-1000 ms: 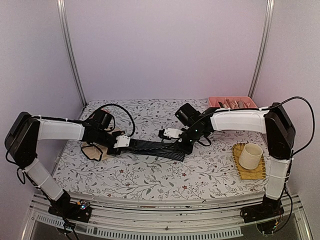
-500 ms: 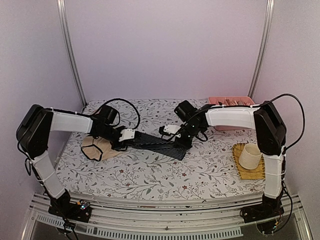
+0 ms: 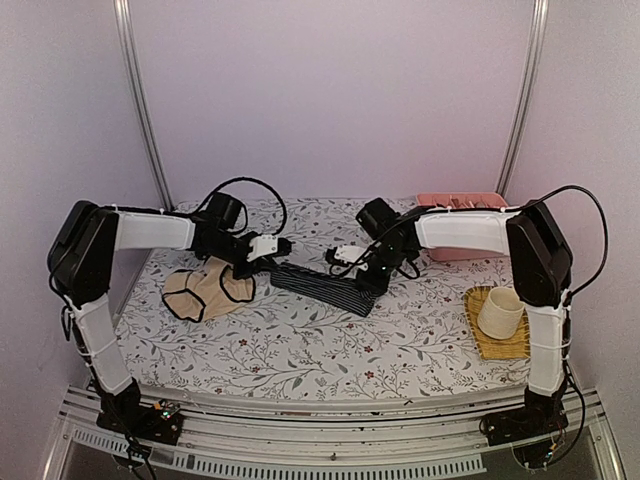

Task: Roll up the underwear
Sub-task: Fold the underwear at the center of the board.

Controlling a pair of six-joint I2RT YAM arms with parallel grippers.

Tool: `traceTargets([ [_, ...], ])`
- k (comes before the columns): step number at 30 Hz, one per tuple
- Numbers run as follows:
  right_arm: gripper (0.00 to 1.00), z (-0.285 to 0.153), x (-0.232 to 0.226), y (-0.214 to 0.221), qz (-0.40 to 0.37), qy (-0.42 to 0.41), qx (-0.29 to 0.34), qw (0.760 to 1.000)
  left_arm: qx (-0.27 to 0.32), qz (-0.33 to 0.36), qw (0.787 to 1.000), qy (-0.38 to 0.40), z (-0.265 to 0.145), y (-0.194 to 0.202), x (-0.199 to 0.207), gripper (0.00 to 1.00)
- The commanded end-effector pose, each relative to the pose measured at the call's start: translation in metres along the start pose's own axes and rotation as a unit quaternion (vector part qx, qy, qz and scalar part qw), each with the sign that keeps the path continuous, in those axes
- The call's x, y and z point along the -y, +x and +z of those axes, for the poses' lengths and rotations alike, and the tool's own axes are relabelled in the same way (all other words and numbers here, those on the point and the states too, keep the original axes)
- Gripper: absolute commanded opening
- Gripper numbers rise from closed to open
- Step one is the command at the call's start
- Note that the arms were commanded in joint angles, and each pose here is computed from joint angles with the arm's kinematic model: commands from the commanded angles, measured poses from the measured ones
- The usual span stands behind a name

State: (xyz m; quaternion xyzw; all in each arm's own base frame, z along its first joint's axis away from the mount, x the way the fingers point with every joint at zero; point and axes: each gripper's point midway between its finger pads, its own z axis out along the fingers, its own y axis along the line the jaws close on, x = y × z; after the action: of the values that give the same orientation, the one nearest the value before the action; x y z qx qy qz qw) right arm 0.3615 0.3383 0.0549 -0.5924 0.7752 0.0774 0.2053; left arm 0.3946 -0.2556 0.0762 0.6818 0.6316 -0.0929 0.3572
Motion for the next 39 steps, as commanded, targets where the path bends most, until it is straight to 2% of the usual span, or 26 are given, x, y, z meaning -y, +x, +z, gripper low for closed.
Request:
traceTargets([
  [1, 0.03, 0.008, 0.011, 0.009, 0.009, 0.000, -0.012, 1.000, -0.028, -0.041, 0.999, -0.006, 0.007, 0.016, -0.015, 0.11],
  [6, 0.03, 0.010, 0.018, 0.009, 0.015, 0.007, -0.012, 1.000, -0.048, -0.060, 0.997, -0.004, 0.025, 0.030, -0.020, 0.14],
  [8, 0.06, 0.011, 0.022, 0.010, 0.019, 0.012, -0.014, 1.000, -0.055, -0.067, 0.996, -0.008, 0.029, 0.033, -0.023, 0.18],
  [13, 0.17, 0.014, 0.031, 0.011, 0.028, 0.028, -0.019, 0.999, -0.063, -0.075, 0.995, -0.019, 0.034, 0.038, -0.027, 0.25],
  [18, 0.40, 0.008, 0.049, 0.006, 0.038, 0.073, -0.016, 0.997, -0.064, -0.077, 0.994, -0.045, 0.029, 0.037, -0.037, 0.30],
  [20, 0.44, 0.003, 0.059, 0.004, 0.045, 0.098, -0.015, 0.994, -0.064, -0.079, 0.993, -0.064, 0.024, 0.036, -0.045, 0.33],
  [25, 0.52, -0.015, 0.079, -0.004, 0.060, 0.155, -0.005, 0.986, -0.059, -0.085, 0.990, -0.093, 0.012, 0.033, -0.058, 0.47],
  [29, 0.53, -0.034, 0.103, -0.001, 0.079, 0.228, -0.011, 0.970, -0.045, -0.086, 0.988, -0.123, -0.003, 0.020, -0.072, 0.52],
  [31, 0.53, -0.046, 0.107, -0.003, 0.086, 0.248, -0.001, 0.965, -0.038, -0.092, 0.986, -0.131, -0.006, 0.016, -0.076, 0.52],
  [33, 0.51, -0.056, 0.099, -0.015, 0.086, 0.229, 0.033, 0.969, -0.025, -0.098, 0.987, -0.127, -0.009, 0.008, -0.077, 0.49],
  [36, 0.44, -0.072, 0.061, -0.046, 0.057, 0.138, 0.122, 0.981, -0.007, -0.104, 0.990, -0.094, -0.007, -0.007, -0.064, 0.37],
  [39, 0.27, -0.071, 0.030, -0.058, 0.038, 0.060, 0.163, 0.984, 0.001, -0.100, 0.993, -0.069, 0.001, -0.020, -0.050, 0.18],
])
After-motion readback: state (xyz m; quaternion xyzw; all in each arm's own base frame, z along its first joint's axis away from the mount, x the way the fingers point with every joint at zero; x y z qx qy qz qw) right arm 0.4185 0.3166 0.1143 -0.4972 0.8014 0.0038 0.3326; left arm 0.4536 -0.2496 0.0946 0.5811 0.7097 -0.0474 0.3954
